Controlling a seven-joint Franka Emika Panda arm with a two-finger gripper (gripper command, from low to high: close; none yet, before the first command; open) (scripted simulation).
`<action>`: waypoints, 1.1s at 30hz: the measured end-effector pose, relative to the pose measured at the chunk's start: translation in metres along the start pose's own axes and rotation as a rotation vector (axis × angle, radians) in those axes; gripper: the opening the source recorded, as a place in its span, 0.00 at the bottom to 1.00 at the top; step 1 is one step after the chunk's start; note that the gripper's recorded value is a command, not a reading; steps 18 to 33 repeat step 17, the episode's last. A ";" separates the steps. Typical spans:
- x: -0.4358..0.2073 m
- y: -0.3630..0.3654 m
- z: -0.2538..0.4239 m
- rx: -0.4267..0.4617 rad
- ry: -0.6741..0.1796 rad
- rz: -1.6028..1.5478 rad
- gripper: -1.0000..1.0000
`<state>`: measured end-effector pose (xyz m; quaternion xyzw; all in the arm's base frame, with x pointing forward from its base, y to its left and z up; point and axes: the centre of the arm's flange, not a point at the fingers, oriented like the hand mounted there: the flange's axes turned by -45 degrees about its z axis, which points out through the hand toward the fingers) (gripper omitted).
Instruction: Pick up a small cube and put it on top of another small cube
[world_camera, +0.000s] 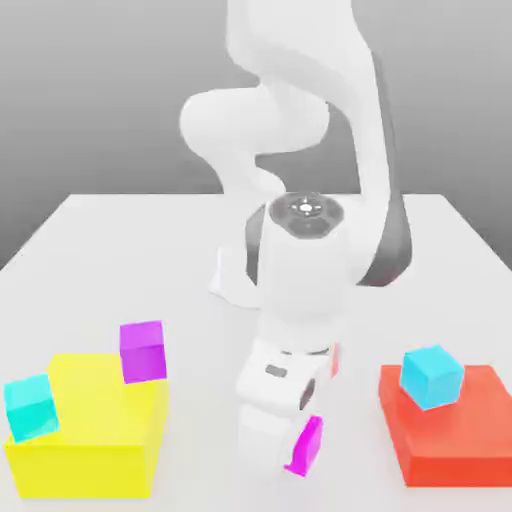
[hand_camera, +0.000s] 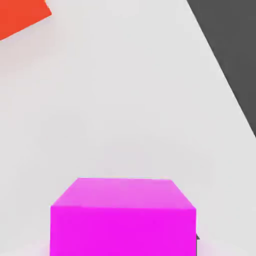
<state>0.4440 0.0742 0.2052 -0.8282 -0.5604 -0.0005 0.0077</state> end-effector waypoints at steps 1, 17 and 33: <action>0.015 -0.011 -0.010 0.006 0.004 -0.056 0.00; 0.114 -0.142 -0.034 -0.007 -0.013 -0.595 1.00; 0.114 -0.142 -0.034 -0.007 -0.013 -0.595 1.00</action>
